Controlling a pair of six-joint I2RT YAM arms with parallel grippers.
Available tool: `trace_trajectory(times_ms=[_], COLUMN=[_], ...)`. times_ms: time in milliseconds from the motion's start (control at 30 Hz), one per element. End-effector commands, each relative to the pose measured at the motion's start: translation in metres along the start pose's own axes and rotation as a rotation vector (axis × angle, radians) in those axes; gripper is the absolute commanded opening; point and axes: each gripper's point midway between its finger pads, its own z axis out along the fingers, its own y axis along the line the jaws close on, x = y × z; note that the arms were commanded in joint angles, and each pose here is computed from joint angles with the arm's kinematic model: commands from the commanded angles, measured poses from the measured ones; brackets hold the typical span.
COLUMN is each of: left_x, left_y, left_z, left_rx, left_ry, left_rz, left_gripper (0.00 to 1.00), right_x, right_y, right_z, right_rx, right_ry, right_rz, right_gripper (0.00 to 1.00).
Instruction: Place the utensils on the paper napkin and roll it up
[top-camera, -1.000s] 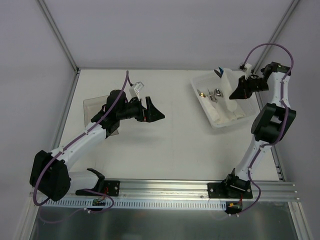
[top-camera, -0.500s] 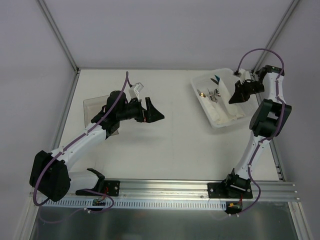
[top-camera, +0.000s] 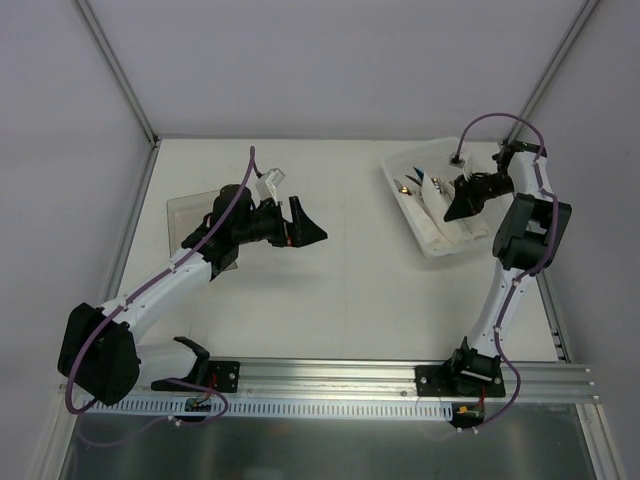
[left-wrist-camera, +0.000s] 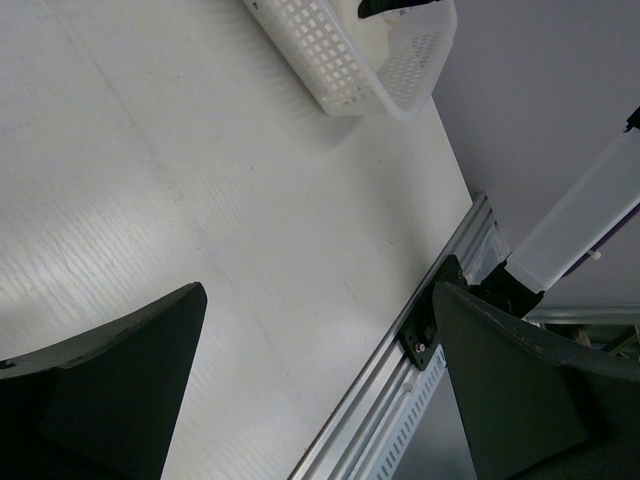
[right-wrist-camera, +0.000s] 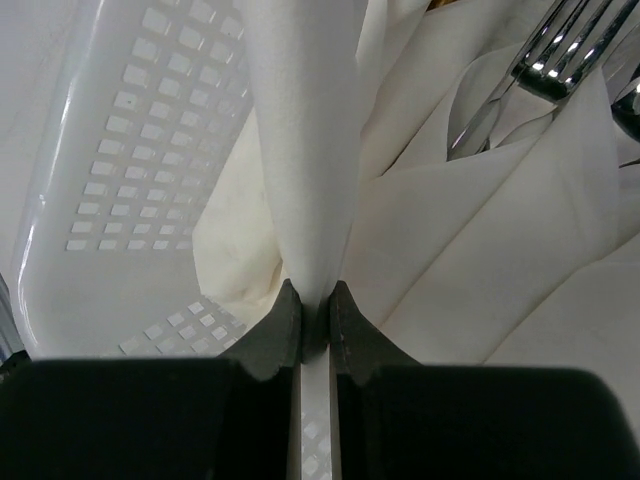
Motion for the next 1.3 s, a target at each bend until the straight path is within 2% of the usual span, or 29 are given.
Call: trace_trajectory(times_ms=[0,333,700,800,967,1267], left_x=[-0.007,-0.007,-0.006,-0.006,-0.004,-0.004], left_y=[-0.005,-0.006,-0.004,-0.003,-0.001,0.000], left_z=[-0.004,-0.002,0.002,0.003,0.004,0.005], left_rx=[0.007,0.014,0.012,0.009,0.007,0.006], left_ry=[-0.037,-0.026,-0.013,-0.012,-0.003,-0.002], left_rz=[0.009,0.007,-0.001,-0.001,-0.006,-0.010], left_gripper=[0.99,0.99,0.99,0.99,0.99,0.99], right_x=[0.027,0.014,0.027,0.019,0.005,0.002], right_y=[0.079,0.112,0.103,0.100,0.105,0.141], right_z=[-0.007,0.000,0.011,0.011,-0.002,-0.020], right_rx=[-0.272,-0.379,-0.429,-0.440,-0.411,-0.380], right_ry=[0.097,-0.010,-0.006,-0.050,-0.096,-0.107], right_rz=[0.337,0.543,0.672,0.705,0.676,0.606], right_gripper=[0.00,0.00,0.00,0.00,0.00,0.00])
